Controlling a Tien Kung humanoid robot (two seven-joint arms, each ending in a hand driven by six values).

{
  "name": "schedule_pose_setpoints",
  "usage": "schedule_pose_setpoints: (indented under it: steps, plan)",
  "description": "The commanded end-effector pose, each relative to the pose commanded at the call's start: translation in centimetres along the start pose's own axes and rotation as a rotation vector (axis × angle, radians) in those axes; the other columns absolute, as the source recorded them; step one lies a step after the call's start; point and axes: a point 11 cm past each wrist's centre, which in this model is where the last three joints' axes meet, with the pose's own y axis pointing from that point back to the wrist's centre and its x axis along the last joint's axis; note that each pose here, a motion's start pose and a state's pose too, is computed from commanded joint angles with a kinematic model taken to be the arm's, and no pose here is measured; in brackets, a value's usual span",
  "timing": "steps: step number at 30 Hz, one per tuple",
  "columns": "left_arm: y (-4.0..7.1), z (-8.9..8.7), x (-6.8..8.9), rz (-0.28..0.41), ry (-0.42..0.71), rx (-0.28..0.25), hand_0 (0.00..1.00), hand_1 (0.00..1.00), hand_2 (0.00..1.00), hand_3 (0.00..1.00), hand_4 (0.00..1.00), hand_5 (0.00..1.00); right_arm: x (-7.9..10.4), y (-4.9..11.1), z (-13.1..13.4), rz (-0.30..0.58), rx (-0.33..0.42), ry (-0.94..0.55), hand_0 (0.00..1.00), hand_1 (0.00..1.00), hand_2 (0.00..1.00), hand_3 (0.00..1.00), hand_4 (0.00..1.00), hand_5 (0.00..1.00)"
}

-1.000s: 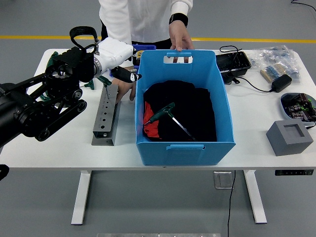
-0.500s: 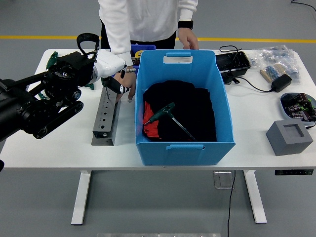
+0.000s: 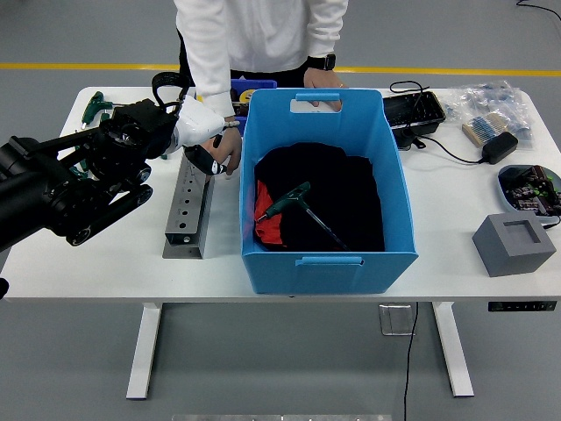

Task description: Lift tool from toolbox,place it in box,lift tool from toolbox,place it in box

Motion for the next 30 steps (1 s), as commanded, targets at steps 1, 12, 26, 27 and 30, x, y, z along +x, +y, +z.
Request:
schedule_pose_setpoints:
  steps: [1, 12, 26, 27, 30]
  plan:
    - [0.0, 0.0, -0.1, -0.005, -0.009, 0.001, 0.621, 0.706, 0.719, 0.612, 0.792, 0.682, 0.0, 0.0, 0.0, 0.000, 0.001, 0.000, 0.675, 0.640, 0.715, 0.572, 0.776, 0.719]
    - [-0.4, -0.5, -0.6, -0.044, -0.049, 0.026, 0.620, 0.696, 0.672, 0.586, 0.792, 0.684, 0.1, 0.0, -0.3, 0.003, 0.006, -0.002, 0.675, 0.640, 0.715, 0.572, 0.778, 0.720]
    - [-0.7, -1.7, -2.0, -0.098, -0.088, 0.058, 0.620, 0.682, 0.646, 0.572, 0.797, 0.690, 0.3, 0.0, -0.7, 0.005, 0.013, -0.002, 0.675, 0.640, 0.715, 0.572, 0.779, 0.721]
    - [-0.7, -1.8, -2.1, -0.099, -0.089, 0.059, 0.620, 0.682, 0.646, 0.572, 0.797, 0.690, 0.3, 0.0, -0.7, 0.006, 0.013, -0.002, 0.675, 0.640, 0.715, 0.572, 0.779, 0.721]
    - [-0.8, -2.0, -2.2, -0.105, -0.087, 0.066, 0.620, 0.679, 0.624, 0.566, 0.797, 0.692, 0.3, 0.0, -0.7, 0.006, 0.014, -0.002, 0.675, 0.639, 0.715, 0.572, 0.779, 0.722]
